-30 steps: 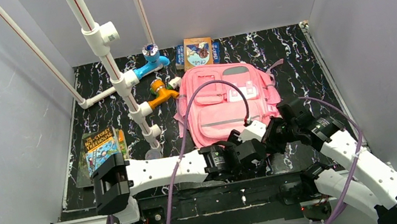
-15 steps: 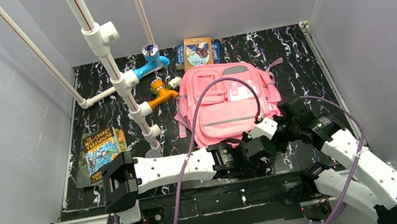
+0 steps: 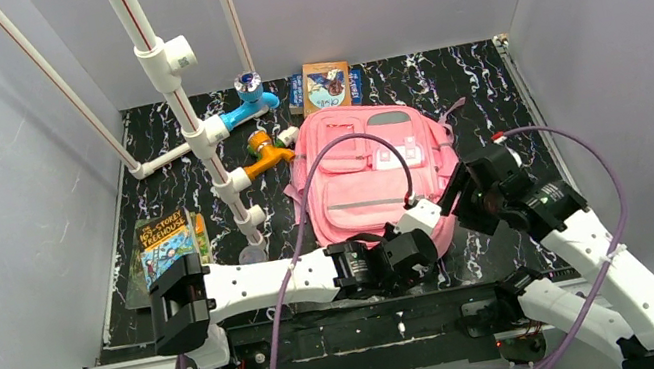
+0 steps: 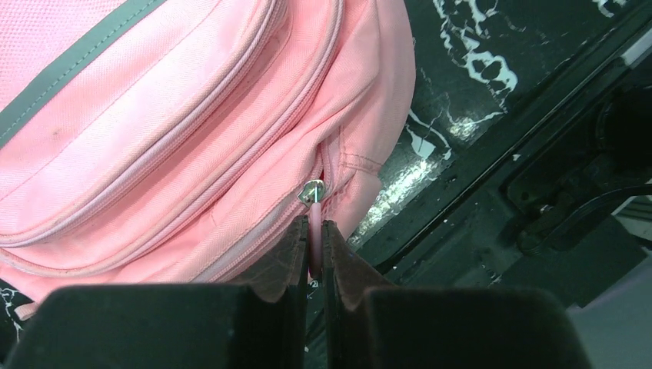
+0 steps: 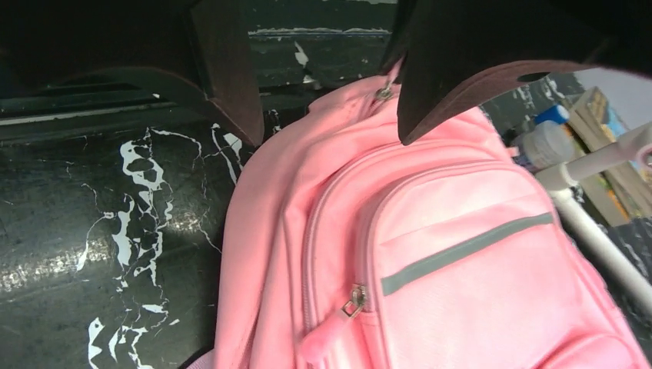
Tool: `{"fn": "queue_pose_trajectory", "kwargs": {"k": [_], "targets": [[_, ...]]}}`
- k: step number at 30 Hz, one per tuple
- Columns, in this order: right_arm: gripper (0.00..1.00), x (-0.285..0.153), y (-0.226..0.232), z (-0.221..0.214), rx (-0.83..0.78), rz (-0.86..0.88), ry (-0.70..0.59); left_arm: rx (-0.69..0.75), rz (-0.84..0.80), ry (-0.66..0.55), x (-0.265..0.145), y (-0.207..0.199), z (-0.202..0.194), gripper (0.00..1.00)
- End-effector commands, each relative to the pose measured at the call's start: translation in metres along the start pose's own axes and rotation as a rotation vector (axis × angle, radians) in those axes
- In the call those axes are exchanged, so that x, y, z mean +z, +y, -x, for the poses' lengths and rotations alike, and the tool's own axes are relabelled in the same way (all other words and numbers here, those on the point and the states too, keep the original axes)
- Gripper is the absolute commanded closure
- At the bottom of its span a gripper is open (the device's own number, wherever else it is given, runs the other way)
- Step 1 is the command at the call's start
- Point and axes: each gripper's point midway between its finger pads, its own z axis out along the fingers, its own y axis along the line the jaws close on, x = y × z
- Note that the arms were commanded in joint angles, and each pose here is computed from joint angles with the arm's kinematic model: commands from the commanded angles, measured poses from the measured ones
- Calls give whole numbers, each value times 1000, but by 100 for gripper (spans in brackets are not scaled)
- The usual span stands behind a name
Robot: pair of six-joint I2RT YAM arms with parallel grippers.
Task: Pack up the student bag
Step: Unzip the student bag at the center of the board.
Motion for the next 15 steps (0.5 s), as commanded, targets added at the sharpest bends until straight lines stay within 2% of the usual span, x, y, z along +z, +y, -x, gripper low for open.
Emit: {"fn": "queue_pose_trajectory", "kwargs": {"k": [1,5,11,15], "targets": [[26,19,0,-6,-35,15,20,-98,-47,-145,-32,3,47,100],[25,26,8,-18,-21,58,80,-98,-75,-163,-35,-3,56,100],[25,11,19,-5,17,105,22,-101,-100,-159,-33,-10,57,100],[27,28,16,-25,87,126,86,-109,-112,-174,-36,-12,64,100]]}}
